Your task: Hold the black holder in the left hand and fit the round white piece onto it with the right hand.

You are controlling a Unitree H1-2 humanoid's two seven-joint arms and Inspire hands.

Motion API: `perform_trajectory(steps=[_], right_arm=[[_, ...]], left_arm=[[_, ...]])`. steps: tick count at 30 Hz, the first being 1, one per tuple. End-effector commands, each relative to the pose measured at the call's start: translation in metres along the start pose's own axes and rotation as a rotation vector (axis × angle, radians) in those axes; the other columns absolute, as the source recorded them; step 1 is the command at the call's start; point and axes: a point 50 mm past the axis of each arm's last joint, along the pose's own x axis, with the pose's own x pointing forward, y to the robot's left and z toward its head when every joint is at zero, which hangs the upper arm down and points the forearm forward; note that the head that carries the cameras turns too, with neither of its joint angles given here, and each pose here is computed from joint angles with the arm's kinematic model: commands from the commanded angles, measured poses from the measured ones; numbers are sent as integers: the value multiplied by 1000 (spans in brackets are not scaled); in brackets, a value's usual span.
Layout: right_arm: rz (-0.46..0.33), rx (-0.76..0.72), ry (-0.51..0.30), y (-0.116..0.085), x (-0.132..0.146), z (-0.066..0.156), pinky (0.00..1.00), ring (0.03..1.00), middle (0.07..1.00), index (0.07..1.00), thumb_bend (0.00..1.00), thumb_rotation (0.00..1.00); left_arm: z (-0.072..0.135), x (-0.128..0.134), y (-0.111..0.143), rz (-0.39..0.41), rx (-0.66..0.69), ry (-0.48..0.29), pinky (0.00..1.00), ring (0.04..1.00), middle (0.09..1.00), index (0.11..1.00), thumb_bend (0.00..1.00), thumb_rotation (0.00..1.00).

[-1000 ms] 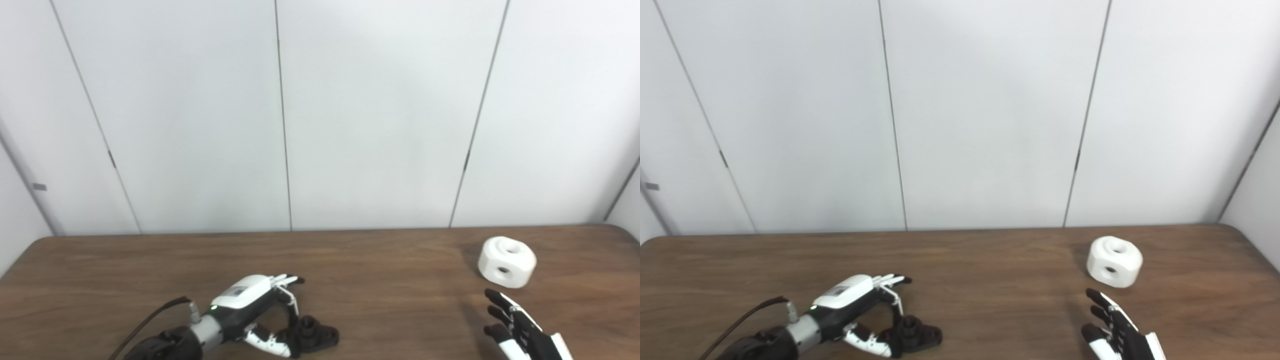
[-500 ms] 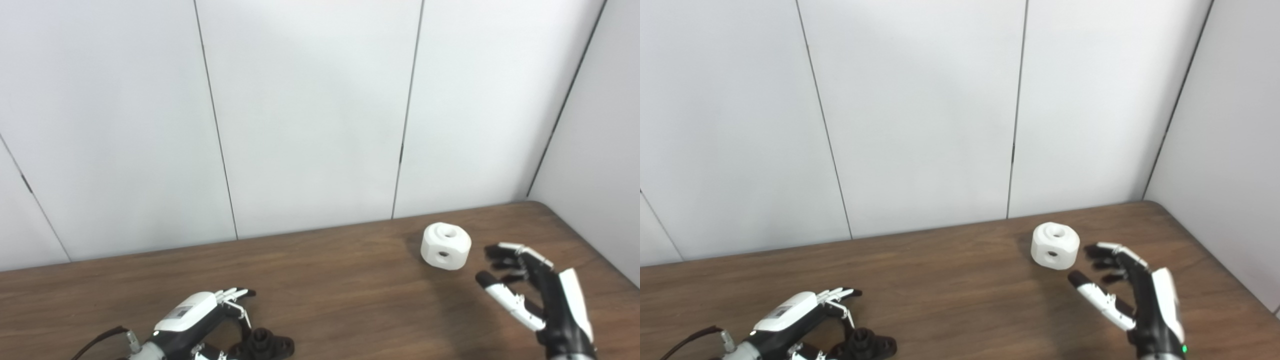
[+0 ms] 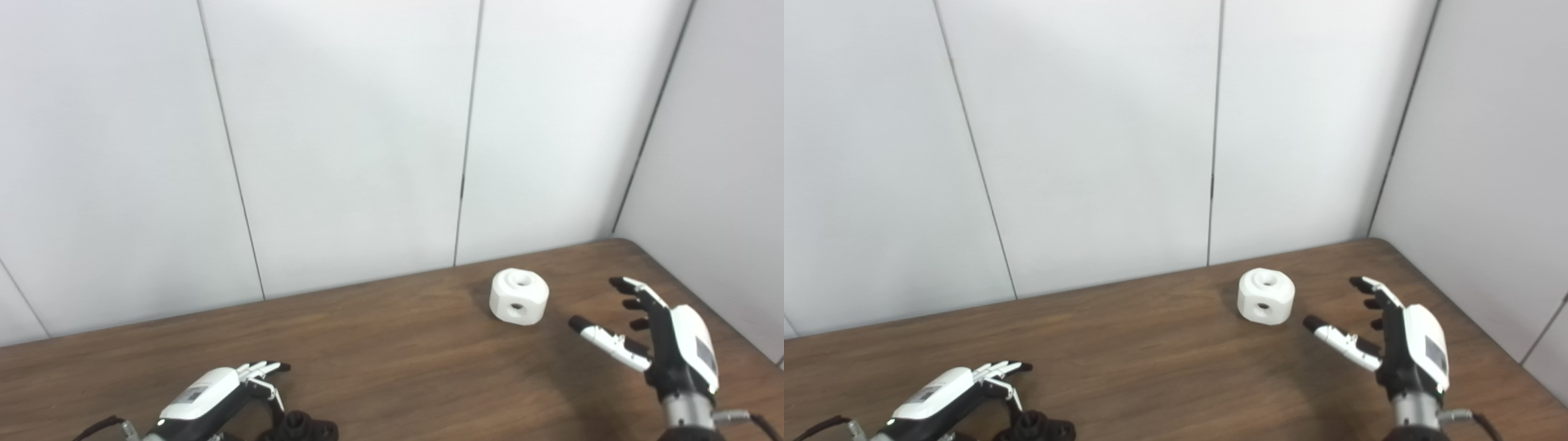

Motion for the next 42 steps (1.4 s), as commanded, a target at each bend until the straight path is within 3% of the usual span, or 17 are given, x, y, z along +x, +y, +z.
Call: perform_trajectory(steps=[1,7,20,35,42], right_arm=[[-25,-2,-45,-11,18,11,632,813,885,864,930,706],[31,-24,-21,-8,46,6,695,881,926,902,982,697],[198,-83,-10,11,97,10,672,877,921,890,993,625],[352,-125,-37,53,122,29,761,931,946,888,1000,612],[400,-138,-74,70,124,42,743,930,939,885,1000,604]], left_arm=[[-12,-11,-2,-52,27,30,1000,969,944,477,515,43],[-14,-13,-3,-49,21,31,1000,963,940,477,515,42],[-15,-20,0,-43,27,36,999,959,930,478,515,43],[-19,-26,1,-42,26,30,959,959,926,478,514,44],[-17,-28,0,-36,19,24,955,949,923,477,514,43]])
